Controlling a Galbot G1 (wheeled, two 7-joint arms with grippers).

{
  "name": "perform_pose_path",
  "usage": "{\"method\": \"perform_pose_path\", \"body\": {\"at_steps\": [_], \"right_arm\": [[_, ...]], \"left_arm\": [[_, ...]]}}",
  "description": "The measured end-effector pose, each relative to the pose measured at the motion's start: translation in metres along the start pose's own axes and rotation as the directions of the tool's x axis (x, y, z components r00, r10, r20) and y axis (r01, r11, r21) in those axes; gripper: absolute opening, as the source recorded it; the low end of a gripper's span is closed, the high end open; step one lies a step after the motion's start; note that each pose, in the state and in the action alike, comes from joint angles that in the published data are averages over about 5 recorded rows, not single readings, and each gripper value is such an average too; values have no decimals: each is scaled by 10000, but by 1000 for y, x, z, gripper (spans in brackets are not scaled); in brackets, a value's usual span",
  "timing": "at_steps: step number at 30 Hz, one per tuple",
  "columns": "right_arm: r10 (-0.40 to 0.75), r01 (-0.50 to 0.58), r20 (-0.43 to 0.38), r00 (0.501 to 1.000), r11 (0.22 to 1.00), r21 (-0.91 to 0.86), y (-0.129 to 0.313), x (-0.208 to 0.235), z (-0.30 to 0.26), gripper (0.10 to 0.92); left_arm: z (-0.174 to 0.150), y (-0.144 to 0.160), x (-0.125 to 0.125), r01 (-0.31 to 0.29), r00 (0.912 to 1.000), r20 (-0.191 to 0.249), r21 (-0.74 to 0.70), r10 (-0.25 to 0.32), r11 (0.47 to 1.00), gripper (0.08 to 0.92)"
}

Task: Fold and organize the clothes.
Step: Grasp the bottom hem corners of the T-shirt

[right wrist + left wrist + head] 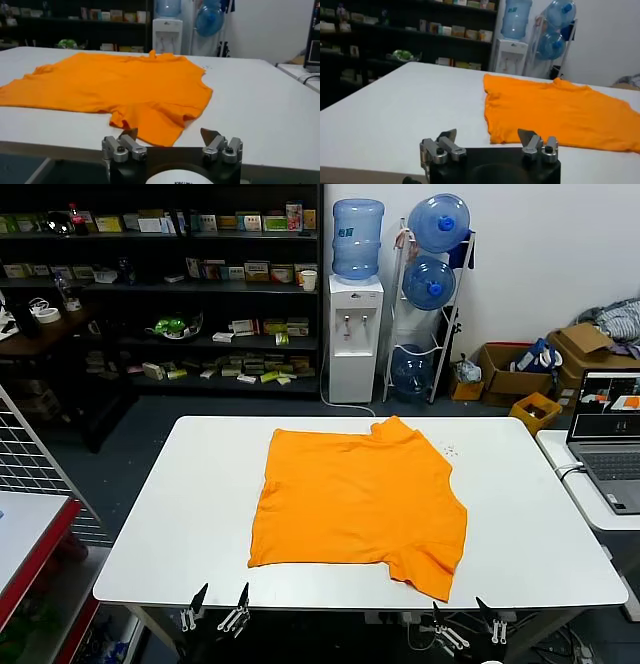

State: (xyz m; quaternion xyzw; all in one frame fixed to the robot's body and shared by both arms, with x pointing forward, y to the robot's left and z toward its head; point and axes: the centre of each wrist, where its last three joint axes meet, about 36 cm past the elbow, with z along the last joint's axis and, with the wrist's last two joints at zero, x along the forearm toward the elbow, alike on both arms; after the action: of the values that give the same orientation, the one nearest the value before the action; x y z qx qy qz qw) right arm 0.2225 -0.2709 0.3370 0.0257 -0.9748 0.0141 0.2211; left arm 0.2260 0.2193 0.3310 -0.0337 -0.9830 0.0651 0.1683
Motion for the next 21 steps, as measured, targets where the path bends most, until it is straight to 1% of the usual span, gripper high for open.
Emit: {"method": "perform_pose_path", "body": {"at_steps": [3, 11, 12, 15, 17, 21], "right_arm": [[84, -85, -87, 9999, 9999, -92, 1, -11, -2, 823], [264, -285, -624, 9977, 9991, -329, 7, -48, -5, 820], [263, -287, -681, 9973, 9990, -341, 8, -50, -5, 811], [249, -279, -772, 9967, 9989, -377, 8, -56, -6, 748], [233, -264, -786, 9966, 9989, -389, 9, -58, -7, 705], [200, -233, -796, 9966, 9989, -401, 10, -60, -7, 584]], "left_arm": [[0, -1, -9, 0, 10000, -99, 90, 1, 10000, 823], [1, -3, -56, -30, 9989, -473, 250, 42, 9997, 823], [1, -3, -61, -19, 9986, -519, 259, 32, 9997, 823], [2, -4, -73, 2, 9978, -667, 268, 16, 9996, 817], [3, -5, -78, -13, 9972, -745, 260, 33, 9997, 788], [3, -8, -85, -71, 9963, -857, 226, 90, 9997, 681]]}}
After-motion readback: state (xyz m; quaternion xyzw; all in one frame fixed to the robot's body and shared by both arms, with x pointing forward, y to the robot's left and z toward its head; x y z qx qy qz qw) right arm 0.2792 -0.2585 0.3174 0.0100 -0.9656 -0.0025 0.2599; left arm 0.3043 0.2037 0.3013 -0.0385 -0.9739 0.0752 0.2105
